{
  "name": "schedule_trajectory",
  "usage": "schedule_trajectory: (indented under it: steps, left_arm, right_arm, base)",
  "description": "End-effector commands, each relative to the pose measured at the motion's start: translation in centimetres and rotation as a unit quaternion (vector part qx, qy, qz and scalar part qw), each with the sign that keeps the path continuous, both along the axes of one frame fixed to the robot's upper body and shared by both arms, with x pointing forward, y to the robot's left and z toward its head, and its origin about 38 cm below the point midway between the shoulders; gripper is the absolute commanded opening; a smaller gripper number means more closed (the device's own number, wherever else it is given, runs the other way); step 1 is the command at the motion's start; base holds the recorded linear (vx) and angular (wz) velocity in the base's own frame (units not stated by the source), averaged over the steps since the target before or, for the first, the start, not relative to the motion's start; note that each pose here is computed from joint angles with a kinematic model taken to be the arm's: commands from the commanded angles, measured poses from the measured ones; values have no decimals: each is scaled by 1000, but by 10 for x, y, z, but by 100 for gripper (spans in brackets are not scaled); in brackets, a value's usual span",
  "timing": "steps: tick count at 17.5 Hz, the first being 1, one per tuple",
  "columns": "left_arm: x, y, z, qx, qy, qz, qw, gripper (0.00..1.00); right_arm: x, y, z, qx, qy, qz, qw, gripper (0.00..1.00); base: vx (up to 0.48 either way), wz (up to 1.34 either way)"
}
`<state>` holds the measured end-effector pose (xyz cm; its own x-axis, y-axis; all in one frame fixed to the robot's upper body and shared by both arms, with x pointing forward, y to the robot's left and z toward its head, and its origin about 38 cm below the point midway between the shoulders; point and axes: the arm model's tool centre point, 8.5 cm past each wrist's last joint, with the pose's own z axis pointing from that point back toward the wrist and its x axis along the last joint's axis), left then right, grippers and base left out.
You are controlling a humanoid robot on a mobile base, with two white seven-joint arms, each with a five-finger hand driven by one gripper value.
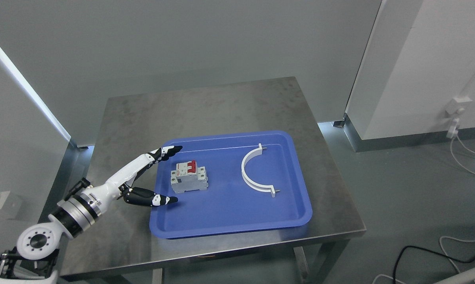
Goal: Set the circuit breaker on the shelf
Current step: 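Close the left hand around the circuit breaker, then lift the circuit breaker out of the tray with the left hand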
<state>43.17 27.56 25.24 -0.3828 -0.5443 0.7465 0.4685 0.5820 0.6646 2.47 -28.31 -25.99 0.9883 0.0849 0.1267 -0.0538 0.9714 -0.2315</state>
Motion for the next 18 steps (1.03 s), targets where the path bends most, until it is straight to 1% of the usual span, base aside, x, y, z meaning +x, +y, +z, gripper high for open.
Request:
schedule_trajectory:
  steps: [1, 2, 4, 11, 13, 15, 16, 18]
  left_arm:
    - [6, -9, 3, 37, 9, 2, 999, 79]
    - [7, -13, 6, 34, 6, -1, 999, 74]
    - [9, -23, 7, 31, 4, -12, 999, 69]
    - [10, -53, -3, 60, 10, -36, 997, 63]
    - [9, -55, -5, 59, 13, -39, 997, 57]
    - [10, -56, -5, 58, 13, -39, 997, 48]
    - [10, -57, -6, 55, 13, -39, 998, 43]
    - [12, -62, -6, 47, -3, -45, 998, 23]
  right_arm:
    - [-6, -10, 0, -10, 31, 7, 999, 100]
    - [-6, -10, 1, -10, 30, 8, 999, 100]
    - [-6, -10, 1, -10, 30, 8, 999, 100]
    - [-6, -10, 1, -10, 30, 8, 999, 100]
    - [-6, -10, 1, -10, 30, 8, 999, 100]
    - [-6, -10, 1, -10, 30, 8, 999, 100]
    - [-6, -10, 1, -10, 30, 8, 999, 100]
    - [-6, -10, 1, -10, 30, 8, 999, 100]
  base:
    - [0, 0]
    - [0, 0]
    - [0, 0]
    - [0, 0]
    - [0, 0]
    - [-6, -11]
    - [-11, -22]
    - [-11, 0]
